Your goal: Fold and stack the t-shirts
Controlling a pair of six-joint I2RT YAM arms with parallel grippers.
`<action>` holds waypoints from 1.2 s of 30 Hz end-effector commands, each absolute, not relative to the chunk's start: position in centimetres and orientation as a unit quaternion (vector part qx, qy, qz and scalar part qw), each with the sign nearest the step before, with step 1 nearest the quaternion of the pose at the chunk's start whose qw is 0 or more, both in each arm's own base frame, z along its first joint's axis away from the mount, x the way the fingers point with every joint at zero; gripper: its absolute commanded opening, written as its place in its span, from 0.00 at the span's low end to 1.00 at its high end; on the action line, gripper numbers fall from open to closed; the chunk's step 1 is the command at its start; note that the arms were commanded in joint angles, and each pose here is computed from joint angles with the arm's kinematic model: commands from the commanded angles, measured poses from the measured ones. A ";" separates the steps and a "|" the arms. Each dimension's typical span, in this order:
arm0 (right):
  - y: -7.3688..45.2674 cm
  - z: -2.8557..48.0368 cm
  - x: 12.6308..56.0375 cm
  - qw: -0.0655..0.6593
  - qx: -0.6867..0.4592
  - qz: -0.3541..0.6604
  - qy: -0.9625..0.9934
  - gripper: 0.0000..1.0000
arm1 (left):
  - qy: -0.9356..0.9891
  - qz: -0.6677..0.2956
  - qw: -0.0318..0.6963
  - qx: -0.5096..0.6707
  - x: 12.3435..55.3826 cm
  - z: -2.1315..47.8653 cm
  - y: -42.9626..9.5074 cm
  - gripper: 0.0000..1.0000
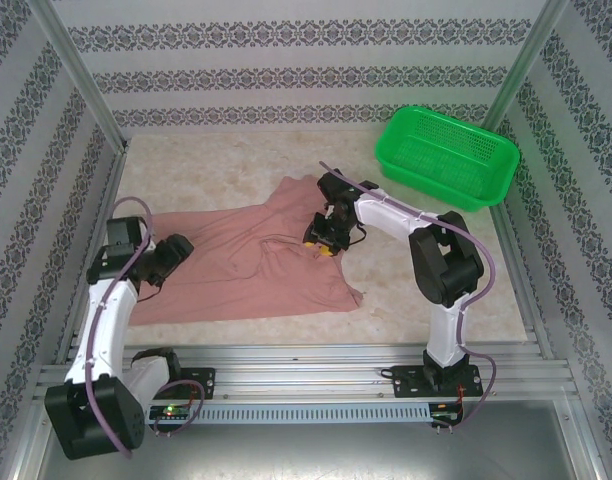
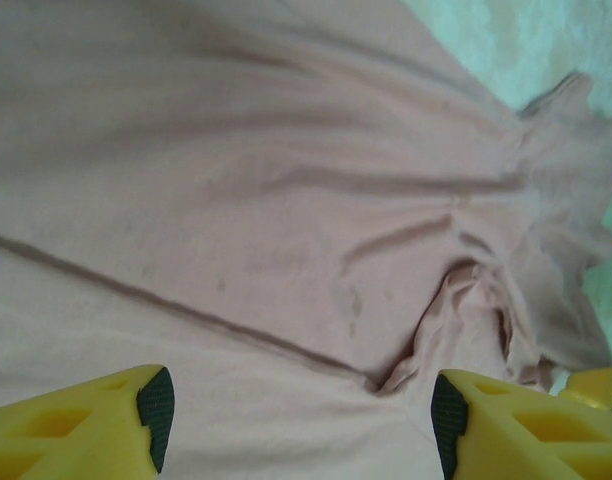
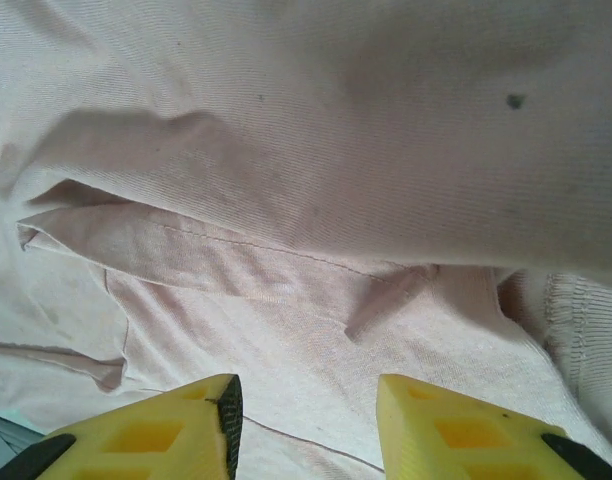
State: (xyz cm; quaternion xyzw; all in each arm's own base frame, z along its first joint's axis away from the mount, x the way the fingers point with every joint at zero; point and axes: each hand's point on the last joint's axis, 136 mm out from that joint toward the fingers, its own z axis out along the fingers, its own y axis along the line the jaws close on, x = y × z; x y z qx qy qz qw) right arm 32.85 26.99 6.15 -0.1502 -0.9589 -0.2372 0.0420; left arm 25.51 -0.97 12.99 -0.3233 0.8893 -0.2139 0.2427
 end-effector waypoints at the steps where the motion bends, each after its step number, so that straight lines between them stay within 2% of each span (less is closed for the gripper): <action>1: 26.9 5.5 31.3 0.076 -0.172 -0.231 -0.955 0.41 | 0.895 -0.202 0.232 -0.324 24.6 11.9 -1.9 0.70; 19: 27.1 2.4 31.9 0.091 -0.181 -0.204 -0.958 0.37 | 0.903 -0.207 0.216 -0.309 23.0 9.6 -4.3 0.70; 29: 27.2 2.7 34.3 0.070 -0.193 -0.212 -0.956 0.32 | 0.911 -0.205 0.200 -0.298 22.1 8.0 -5.3 0.70; 32: 27.1 2.7 34.6 0.069 -0.195 -0.212 -0.955 0.25 | 0.912 -0.203 0.195 -0.298 21.9 7.3 -5.4 0.70; 36: 26.9 2.6 34.9 0.067 -0.197 -0.211 -0.955 0.12 | 0.913 -0.200 0.184 -0.304 21.3 6.1 -5.4 0.70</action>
